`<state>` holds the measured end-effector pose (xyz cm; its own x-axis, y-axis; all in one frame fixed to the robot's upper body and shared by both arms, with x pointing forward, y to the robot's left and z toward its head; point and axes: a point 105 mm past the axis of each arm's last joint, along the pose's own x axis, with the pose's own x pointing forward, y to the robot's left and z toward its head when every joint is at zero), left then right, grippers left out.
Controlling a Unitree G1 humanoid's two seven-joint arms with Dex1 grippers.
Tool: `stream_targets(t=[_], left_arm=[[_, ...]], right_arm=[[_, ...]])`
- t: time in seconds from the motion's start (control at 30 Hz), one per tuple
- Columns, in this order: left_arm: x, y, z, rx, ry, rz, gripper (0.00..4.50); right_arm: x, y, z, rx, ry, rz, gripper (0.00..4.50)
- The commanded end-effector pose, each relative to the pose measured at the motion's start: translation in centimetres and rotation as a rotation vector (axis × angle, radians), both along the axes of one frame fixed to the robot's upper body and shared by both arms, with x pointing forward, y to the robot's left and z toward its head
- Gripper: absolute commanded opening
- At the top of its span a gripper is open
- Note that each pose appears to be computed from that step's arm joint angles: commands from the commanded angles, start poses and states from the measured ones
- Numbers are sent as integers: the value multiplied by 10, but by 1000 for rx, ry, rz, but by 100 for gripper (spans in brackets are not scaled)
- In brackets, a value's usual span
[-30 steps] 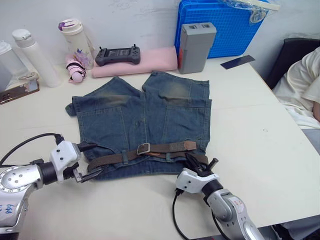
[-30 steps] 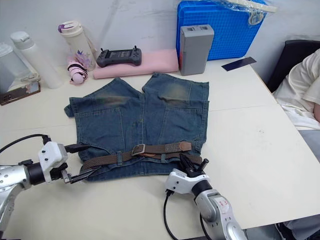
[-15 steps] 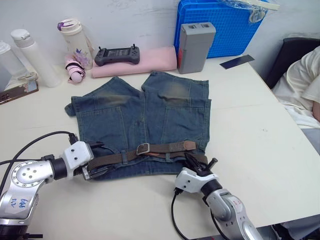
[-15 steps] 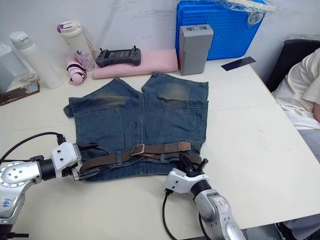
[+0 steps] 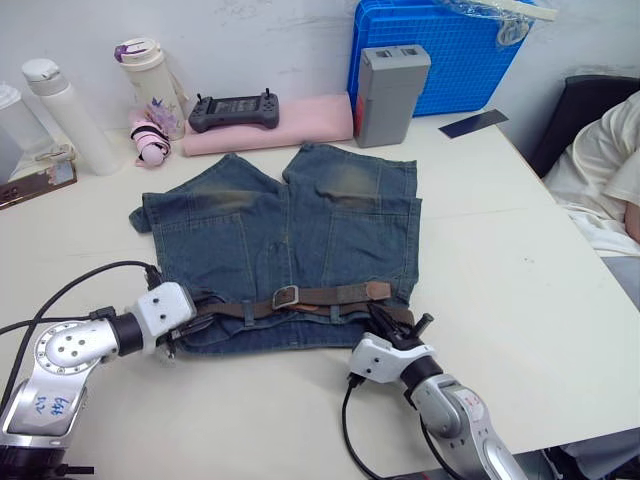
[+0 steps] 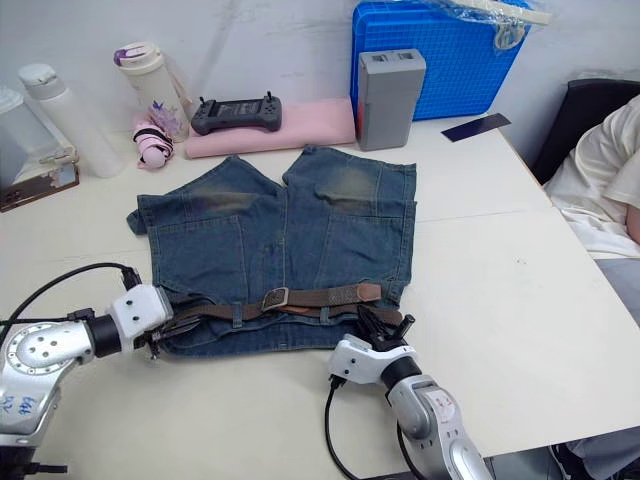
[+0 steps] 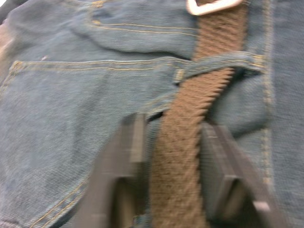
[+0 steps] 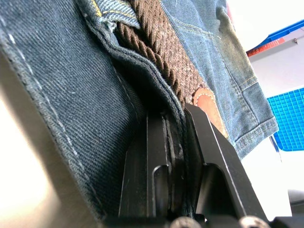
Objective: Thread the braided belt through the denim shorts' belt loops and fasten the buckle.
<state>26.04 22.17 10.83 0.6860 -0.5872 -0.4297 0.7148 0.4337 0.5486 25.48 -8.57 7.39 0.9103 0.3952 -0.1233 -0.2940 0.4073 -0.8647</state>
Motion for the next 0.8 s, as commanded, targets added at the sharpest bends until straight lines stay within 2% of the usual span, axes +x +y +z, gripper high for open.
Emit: stream_targets(t=[0.03, 0.1, 0.13, 0.23, 0.33, 0.57, 0.73, 0.8], left_arm=[[-5, 9, -17, 118, -34, 59, 114], [-4, 24, -26, 130, -30, 153, 114], [-1, 40, -30, 93, -31, 277, 114], [-2, 74, -41, 20, -18, 510, 114], [-17, 103, -60, -103, 42, 716, 114], [-35, 91, -87, -194, 158, 735, 114], [-34, 74, -88, -203, 152, 669, 114], [-31, 61, -81, -188, 110, 584, 114]], right_arm=[[-2, -2, -18, -19, 85, 0, 0], [-2, -2, -18, -18, 87, 1, 0], [-1, -3, -18, -18, 88, -1, 0], [0, -6, -17, -17, 94, -9, 0], [2, -14, -17, -19, 104, -43, 0], [7, -32, -16, -44, 108, -108, 0], [5, -31, -18, -40, 130, -95, 0], [3, -27, -17, -30, 138, -69, 0]])
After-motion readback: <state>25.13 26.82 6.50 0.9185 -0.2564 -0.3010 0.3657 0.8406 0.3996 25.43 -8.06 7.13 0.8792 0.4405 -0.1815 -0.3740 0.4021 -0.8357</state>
